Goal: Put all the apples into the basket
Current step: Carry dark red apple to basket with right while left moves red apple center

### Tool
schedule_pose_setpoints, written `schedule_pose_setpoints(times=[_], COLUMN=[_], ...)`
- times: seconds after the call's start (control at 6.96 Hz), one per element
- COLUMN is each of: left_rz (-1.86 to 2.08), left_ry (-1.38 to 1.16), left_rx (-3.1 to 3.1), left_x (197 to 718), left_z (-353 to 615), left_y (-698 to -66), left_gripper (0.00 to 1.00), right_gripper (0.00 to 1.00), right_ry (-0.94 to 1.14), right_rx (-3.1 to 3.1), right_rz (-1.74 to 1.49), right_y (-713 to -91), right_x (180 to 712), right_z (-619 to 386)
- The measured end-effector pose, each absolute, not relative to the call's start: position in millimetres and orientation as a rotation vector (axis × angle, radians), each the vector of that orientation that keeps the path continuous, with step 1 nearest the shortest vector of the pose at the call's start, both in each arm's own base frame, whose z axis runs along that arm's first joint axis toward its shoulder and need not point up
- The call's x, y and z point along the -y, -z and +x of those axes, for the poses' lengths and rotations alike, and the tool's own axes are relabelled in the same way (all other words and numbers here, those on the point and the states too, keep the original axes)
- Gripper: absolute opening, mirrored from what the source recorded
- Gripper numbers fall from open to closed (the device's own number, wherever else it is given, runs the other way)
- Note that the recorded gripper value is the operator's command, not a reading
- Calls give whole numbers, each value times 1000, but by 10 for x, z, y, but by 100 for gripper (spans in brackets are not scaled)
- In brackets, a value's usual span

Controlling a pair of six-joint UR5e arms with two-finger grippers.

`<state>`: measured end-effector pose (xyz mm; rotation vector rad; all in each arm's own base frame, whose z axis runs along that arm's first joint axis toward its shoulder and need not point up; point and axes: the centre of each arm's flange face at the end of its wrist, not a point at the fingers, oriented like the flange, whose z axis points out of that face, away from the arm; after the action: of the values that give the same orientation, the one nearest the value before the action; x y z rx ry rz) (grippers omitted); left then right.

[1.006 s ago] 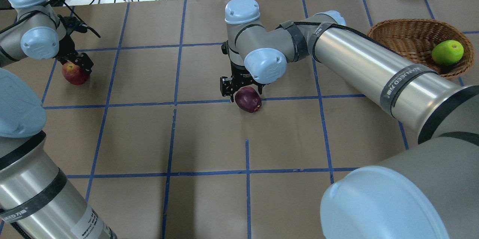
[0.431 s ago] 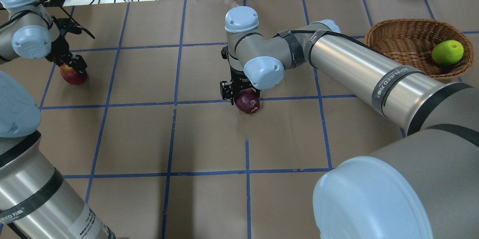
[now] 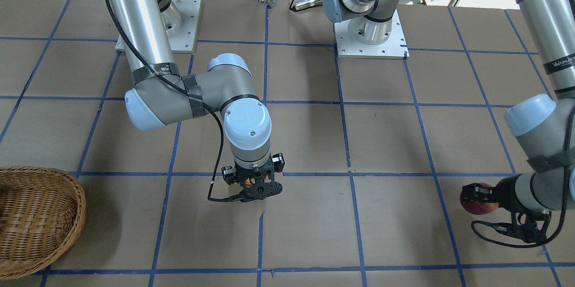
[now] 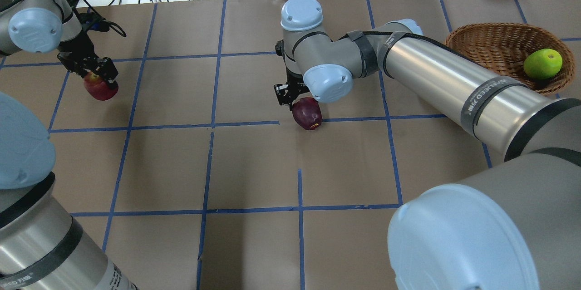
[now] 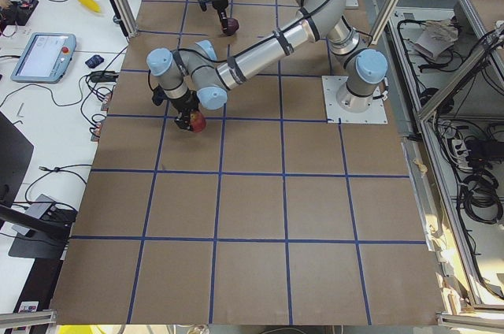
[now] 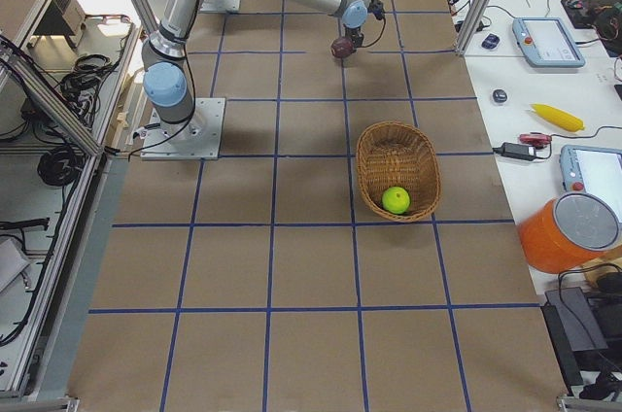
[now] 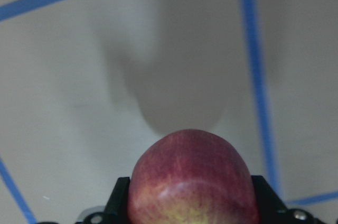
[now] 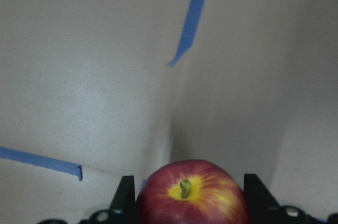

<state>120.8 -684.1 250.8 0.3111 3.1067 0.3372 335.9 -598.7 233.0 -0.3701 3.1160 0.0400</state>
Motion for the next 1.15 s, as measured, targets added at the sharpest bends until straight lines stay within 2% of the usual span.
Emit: schedule_pose_setpoints(times=[0.43, 0.57, 0.86, 1.15], left_rz=[3, -54, -200, -346], left_ry=[-358, -341, -313, -261], left_rx=[-3141, -3125, -3084, -3094], left_x=[6644, 6562, 6397, 6197], left_z=[-296, -798, -1703, -2637], left_y=[-3078, -3189, -3218, -2993], left_gripper=[18, 18, 18, 18], right_gripper=[0, 0, 0, 0], right_ry=[-78, -82, -87, -64], right_rx=[-3134, -3133, -3134, -3134], right_rz=[-71, 3, 73, 50], right_y=[-3558, -3787, -3780, -3297], right_x=[6514, 6641, 6835, 7015], right_z=[1577, 1014, -154, -1304])
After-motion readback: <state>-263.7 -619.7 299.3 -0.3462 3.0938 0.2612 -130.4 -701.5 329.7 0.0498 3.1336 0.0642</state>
